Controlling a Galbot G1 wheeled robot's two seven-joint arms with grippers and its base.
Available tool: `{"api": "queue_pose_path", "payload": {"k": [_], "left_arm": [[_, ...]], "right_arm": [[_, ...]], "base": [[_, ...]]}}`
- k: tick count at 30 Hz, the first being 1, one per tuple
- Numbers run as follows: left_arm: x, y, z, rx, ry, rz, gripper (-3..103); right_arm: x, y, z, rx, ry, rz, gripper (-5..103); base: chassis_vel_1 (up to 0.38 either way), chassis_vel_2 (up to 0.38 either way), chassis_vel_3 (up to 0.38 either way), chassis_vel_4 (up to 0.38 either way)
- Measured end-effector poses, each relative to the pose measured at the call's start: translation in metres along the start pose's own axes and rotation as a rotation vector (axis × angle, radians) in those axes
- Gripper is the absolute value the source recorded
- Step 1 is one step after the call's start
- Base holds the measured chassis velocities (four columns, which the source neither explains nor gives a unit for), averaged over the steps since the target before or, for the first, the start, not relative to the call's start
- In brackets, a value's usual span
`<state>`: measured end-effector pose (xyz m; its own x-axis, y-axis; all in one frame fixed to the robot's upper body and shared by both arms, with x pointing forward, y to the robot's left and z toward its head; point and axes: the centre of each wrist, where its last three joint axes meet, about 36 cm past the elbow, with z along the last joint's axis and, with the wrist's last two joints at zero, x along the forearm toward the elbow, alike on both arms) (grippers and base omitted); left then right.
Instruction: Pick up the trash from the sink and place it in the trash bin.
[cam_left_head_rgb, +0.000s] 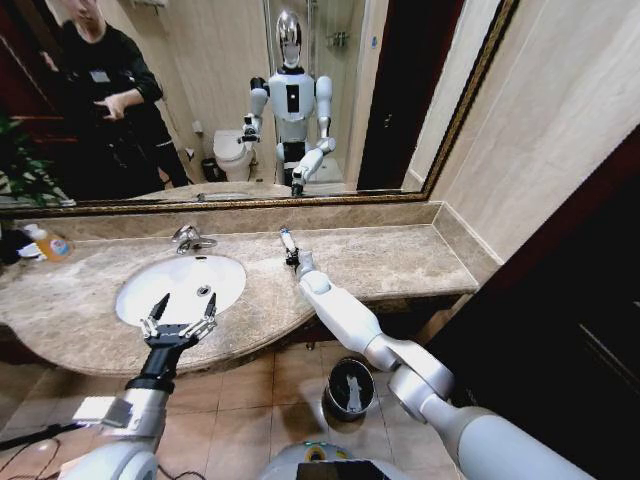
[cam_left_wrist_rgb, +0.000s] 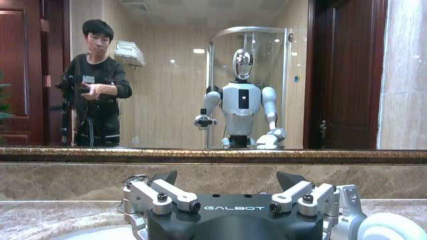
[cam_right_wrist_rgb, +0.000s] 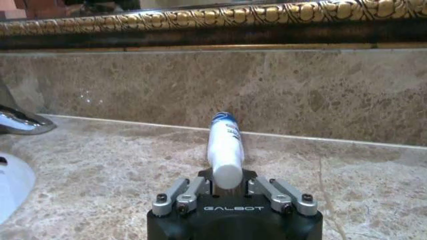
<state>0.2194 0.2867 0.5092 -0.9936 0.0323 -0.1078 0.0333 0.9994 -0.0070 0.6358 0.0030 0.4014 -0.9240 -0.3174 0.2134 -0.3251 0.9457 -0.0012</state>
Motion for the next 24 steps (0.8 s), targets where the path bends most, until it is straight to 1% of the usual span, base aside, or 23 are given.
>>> {"api": "queue_pose_path", "payload": {"k": [5, 14, 18, 19, 22, 23, 24], "left_arm": [[0.000, 0.000, 0.000, 0.000, 0.000, 0.000, 100], [0.000, 0.000, 0.000, 0.000, 0.000, 0.000, 100], [0.000, 0.000, 0.000, 0.000, 0.000, 0.000, 100], [0.000, 0.000, 0.000, 0.000, 0.000, 0.000, 100], [0.000, 0.000, 0.000, 0.000, 0.000, 0.000, 100], [0.000, 0.000, 0.000, 0.000, 0.000, 0.000, 100], [0.000, 0.000, 0.000, 0.000, 0.000, 0.000, 100]], "right_arm": [[0.005, 0.006, 0.000, -0.007, -0.018, -0.015, 24], [0.033, -0.007, -0.001, -0.004, -0.077, -0.033, 24], [0.069, -0.025, 0.000, -0.017, -0.118, -0.045, 24], [0.069, -0.025, 0.000, -0.017, -0.118, -0.045, 24], [0.095, -0.040, 0.000, -0.022, -0.143, -0.042, 24], [0.095, -0.040, 0.000, -0.022, -0.143, -0.042, 24], [0.102, -0.045, 0.002, -0.017, -0.151, -0.040, 24]], "base": [[0.000, 0.000, 0.000, 0.000], [0.000, 0.000, 0.000, 0.000], [0.000, 0.000, 0.000, 0.000], [0.000, 0.000, 0.000, 0.000], [0.000, 0.000, 0.000, 0.000], [0.000, 0.000, 0.000, 0.000], [0.000, 0.000, 0.000, 0.000]]}}
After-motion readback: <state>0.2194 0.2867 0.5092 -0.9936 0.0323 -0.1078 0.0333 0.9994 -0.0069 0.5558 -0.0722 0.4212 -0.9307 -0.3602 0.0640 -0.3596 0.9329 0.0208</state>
